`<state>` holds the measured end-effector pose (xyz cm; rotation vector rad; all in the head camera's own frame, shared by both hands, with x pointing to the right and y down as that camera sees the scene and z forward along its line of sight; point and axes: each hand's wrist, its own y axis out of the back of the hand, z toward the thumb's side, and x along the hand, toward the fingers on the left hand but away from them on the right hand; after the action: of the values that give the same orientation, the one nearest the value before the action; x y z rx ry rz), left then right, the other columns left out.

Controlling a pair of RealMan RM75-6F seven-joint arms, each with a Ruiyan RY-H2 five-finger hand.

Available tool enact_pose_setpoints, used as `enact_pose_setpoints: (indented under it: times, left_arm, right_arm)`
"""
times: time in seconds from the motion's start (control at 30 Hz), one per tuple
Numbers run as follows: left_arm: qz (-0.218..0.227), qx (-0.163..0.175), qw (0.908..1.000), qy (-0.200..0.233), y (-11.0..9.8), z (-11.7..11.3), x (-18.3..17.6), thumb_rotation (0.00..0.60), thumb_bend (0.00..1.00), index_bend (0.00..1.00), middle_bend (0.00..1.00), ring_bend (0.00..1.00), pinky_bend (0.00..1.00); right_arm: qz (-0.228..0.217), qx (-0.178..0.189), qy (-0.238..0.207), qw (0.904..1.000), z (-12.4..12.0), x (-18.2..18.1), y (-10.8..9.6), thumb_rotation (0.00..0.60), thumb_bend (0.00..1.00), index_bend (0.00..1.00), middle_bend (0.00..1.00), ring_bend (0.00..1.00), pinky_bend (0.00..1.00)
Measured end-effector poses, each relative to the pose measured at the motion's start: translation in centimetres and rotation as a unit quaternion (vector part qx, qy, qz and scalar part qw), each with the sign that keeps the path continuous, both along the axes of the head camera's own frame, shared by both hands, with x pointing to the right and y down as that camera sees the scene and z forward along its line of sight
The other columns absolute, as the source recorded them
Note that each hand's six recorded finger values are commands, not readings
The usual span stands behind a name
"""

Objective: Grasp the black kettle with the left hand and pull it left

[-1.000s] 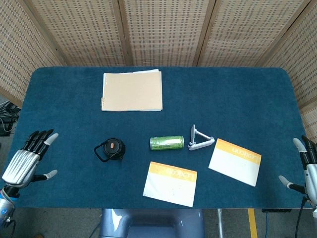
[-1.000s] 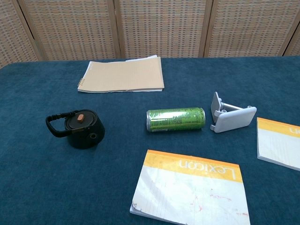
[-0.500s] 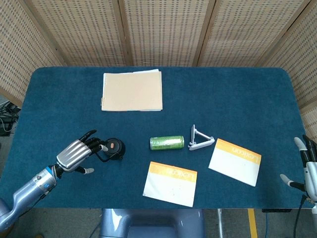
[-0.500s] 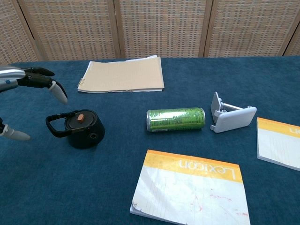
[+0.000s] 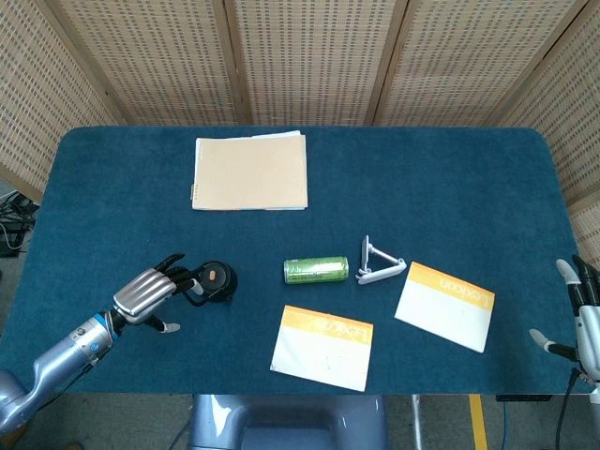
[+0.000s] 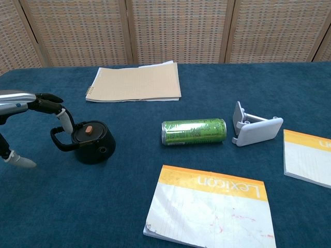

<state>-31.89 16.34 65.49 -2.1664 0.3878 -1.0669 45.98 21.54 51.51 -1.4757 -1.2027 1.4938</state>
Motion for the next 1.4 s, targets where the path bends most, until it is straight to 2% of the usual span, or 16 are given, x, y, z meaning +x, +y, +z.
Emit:
enact_pose_setpoints:
  times: [0.37, 0.67, 1.0, 1.4]
  left_arm:
    - [0.046, 0.013, 0.9984, -0.032, 0.6, 0.4, 0.2, 0.6, 0.0, 0.38, 0.3, 0.26, 0.0]
    - [0.053, 0.009, 0.9971, -0.054, 0.2, 0.9, 0.5, 0.6, 0.0, 0.38, 0.3, 0.28, 0.0]
    - [0.074, 0.014, 0.9945, -0.072, -0.3, 0.8, 1.1, 0.6, 0.0, 0.47, 0.4, 0.34, 0.0]
    - [0.096, 0.01, 0.9905, -0.097, 0.0, 1.4, 1.4, 0.6, 0.0, 0.5, 0.42, 0.36, 0.0]
  right_arm:
    - [-0.001, -0.002, 0.001, 1.0, 0.1, -0.1, 0.0, 0.6, 0.0, 0.0, 0.0, 0.0, 0.0]
    - [0.0, -0.006, 0.002, 1.0, 0.3, 0.0, 0.0, 0.6, 0.0, 0.0, 0.0, 0.0, 0.0]
    - [0.0, -0.008, 0.004, 1.0, 0.5, -0.1, 0.0, 0.6, 0.0, 0.0, 0.0, 0.0, 0.0]
    - [-0.001, -0.011, 0.004, 0.9999, 0.6, -0.2, 0.0, 0.6, 0.0, 0.0, 0.0, 0.0, 0.0]
